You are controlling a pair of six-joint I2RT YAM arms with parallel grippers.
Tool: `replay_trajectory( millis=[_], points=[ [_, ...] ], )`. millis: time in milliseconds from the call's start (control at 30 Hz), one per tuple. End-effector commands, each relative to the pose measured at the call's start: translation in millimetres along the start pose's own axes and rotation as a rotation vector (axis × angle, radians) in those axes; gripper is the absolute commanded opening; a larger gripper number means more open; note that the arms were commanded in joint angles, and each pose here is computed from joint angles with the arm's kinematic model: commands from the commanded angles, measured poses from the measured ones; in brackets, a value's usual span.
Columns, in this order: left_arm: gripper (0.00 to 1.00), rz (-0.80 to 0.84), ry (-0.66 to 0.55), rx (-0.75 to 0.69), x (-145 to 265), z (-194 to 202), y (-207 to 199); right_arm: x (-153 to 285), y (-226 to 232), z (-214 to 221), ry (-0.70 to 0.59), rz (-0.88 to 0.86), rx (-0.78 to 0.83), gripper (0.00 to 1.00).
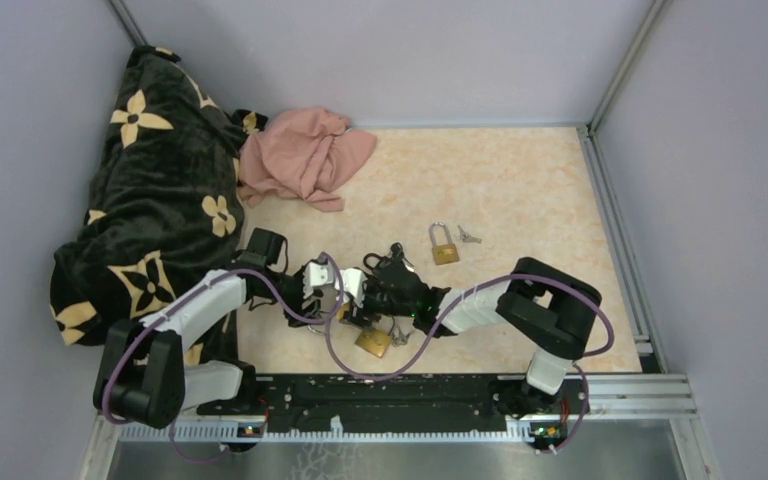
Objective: Lock with the key
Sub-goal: Pick up the lock from the center of the board.
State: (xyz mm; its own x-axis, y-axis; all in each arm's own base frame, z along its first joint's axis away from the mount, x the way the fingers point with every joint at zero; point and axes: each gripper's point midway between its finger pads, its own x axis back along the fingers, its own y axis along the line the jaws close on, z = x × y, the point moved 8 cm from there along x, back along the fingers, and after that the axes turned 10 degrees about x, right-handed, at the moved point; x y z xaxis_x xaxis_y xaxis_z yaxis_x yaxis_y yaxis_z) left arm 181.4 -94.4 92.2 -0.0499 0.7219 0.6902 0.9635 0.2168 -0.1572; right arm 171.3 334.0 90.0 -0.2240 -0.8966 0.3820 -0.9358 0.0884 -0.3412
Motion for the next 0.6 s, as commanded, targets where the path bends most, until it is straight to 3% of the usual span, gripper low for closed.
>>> replay_trajectory(
  millis=[0, 133, 400, 500, 567],
  points=[
    [0.73, 0.006, -0.114, 0.02, 17.4, -37.1, 3.3, 12.5, -31.2, -58.1, -0.221, 0.122, 0.024, 0.07],
    [0.73, 0.095, -0.154, 0.043, 13.6, -35.1, -9.4, 18.1, -32.8, -60.2, -0.222, 0.138, 0.023, 0.07],
    [0.75, 0.048, -0.127, 0.034, 10.7, -30.5, -1.6, 36.3, -36.5, -76.8, -0.272, 0.169, 0.022, 0.07],
    [0.64, 0.056, -0.134, 0.027, 10.5, -32.1, -2.3, 40.5, -36.4, -80.6, -0.288, 0.173, 0.022, 0.07],
    [0.48, 0.07, -0.148, 0.019, 10.2, -34.5, -4.2, 40.8, -36.0, -81.2, -0.294, 0.168, 0.021, 0.07]
  ],
)
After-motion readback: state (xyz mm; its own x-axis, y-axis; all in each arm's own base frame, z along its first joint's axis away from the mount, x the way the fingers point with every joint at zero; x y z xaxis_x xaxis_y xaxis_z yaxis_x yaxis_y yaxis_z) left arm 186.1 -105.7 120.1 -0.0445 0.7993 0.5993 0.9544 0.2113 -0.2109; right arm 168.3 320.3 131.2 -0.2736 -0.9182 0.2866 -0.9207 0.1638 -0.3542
